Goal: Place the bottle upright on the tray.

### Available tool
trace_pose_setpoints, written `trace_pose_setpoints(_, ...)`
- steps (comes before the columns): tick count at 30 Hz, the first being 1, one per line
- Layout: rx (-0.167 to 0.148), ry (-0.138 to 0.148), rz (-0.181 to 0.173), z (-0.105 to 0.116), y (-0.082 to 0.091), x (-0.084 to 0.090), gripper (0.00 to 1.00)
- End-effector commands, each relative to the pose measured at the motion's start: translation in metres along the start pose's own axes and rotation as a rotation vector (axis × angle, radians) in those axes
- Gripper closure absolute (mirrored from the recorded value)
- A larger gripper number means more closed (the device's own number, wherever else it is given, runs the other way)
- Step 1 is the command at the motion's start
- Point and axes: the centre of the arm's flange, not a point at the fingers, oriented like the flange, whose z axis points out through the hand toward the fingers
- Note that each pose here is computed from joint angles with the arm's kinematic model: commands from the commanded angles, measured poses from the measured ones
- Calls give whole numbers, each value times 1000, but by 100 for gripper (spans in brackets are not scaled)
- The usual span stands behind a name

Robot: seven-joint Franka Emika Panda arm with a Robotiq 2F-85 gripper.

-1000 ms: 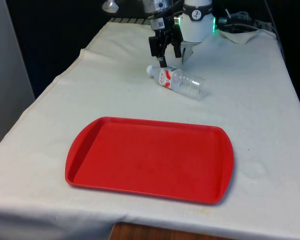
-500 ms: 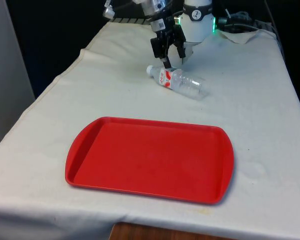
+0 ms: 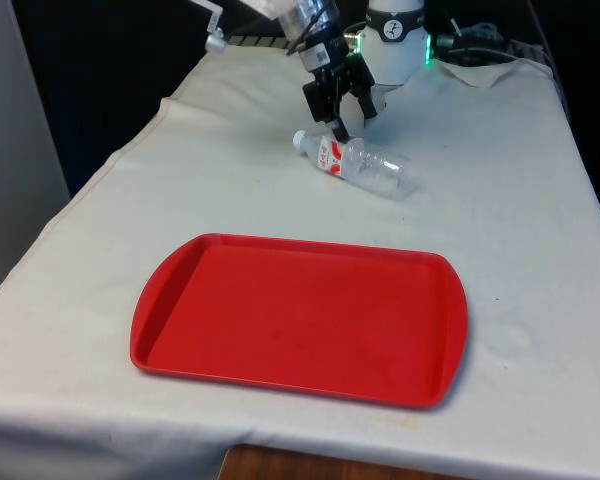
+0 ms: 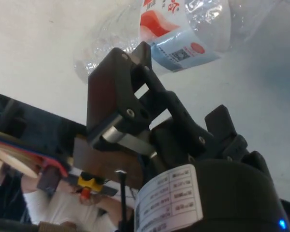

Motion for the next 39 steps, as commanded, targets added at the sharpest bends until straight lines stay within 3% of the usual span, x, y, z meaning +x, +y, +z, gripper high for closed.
trace_pose_setpoints(1, 12, -23, -2, -2, -2, -1, 0)
trace_pose_setpoints(4, 8, -43, -2, 0, -3, 1, 0)
trace_pose_setpoints(5, -5, -27, 0, 2, 0, 2, 0)
trace_pose_setpoints(6, 7, -47, -3, 1, -3, 2, 0)
trace_pose_setpoints(8, 1, -66, -4, 3, -4, 5, 0)
trace_pose_setpoints(12, -5, -90, -3, 6, -7, 9, 0)
trace_pose_setpoints(13, -16, -76, -2, 8, -5, 9, 0)
trace_pose_setpoints(15, -10, -107, 0, 9, -11, 13, 0)
trace_pose_setpoints(19, -19, -124, 2, 14, -13, 18, 0)
trace_pose_setpoints(32, -36, -122, 1, 17, -13, 22, 0)
trace_pose_setpoints(39, -16, -116, -5, 18, -12, 27, 0)
